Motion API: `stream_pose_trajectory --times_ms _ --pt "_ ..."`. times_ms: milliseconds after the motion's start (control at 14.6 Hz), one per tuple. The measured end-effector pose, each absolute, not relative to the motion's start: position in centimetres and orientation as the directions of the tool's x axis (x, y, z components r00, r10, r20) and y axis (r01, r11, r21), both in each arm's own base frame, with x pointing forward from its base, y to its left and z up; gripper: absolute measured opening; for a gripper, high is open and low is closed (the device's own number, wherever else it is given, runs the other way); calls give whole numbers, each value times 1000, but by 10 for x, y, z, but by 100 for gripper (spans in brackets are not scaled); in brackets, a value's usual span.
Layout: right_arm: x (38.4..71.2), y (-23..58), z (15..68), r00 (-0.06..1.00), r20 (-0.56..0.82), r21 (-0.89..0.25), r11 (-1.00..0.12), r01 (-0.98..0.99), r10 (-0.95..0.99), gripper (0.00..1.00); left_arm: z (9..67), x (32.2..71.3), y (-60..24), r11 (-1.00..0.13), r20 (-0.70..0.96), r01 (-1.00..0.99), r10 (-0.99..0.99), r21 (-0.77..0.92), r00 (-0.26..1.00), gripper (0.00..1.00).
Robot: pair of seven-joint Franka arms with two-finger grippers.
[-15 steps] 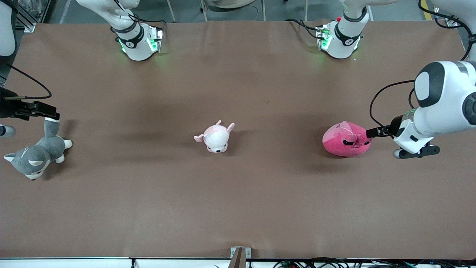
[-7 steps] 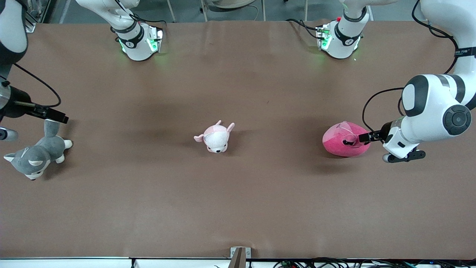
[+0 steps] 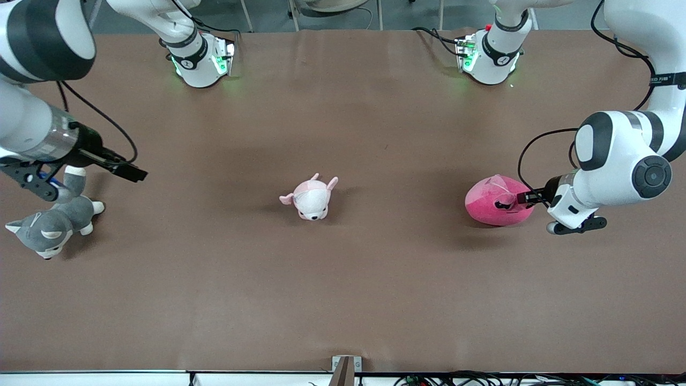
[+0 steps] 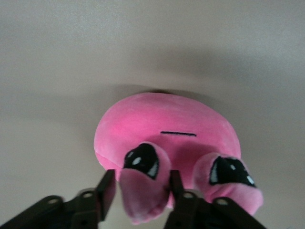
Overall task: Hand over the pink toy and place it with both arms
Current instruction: 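Grasp the pink toy with the left gripper while the right gripper reaches center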
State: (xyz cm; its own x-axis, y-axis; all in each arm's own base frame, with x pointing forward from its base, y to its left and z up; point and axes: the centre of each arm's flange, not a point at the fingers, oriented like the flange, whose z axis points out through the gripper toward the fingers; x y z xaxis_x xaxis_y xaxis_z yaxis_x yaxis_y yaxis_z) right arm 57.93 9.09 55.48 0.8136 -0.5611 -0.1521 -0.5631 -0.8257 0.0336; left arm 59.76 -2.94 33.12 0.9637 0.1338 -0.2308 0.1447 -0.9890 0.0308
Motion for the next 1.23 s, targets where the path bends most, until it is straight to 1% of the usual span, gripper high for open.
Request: stream_pose_trajectory --times_ms 137,205,274,411,548,753,959,1096,1233 --pt "574 128 554 792 -158 29 -805 -593 -589 100 331 598 -29 -987 -230 157 147 28 962 24" --pt "573 149 551 776 -160 17 -787 -616 -611 100 332 598 -30 -984 -230 174 164 25 959 17" --pt "573 170 547 750 -160 4 -761 -649 -641 100 332 598 -31 -982 -229 188 178 21 957 14" --pt "572 214 535 702 -155 -13 -709 -705 -695 100 338 599 -38 -979 -221 205 196 19 956 11" --pt "568 255 522 657 -153 -28 -661 -750 -738 100 356 599 -53 -977 -223 214 204 19 953 11" --pt "562 302 511 579 -154 -57 -578 -814 -801 100 416 599 -92 -973 -242 229 219 15 945 11" --pt "550 342 503 509 -159 -74 -503 -861 -846 100 488 594 -147 -961 -241 269 248 59 938 11" --pt "541 367 501 460 -166 -94 -450 -888 -872 100 527 585 -191 -952 -226 294 268 90 937 11" --pt "535 382 502 423 -174 -110 -409 -906 -889 100 549 569 -238 -941 -222 322 293 107 930 11"
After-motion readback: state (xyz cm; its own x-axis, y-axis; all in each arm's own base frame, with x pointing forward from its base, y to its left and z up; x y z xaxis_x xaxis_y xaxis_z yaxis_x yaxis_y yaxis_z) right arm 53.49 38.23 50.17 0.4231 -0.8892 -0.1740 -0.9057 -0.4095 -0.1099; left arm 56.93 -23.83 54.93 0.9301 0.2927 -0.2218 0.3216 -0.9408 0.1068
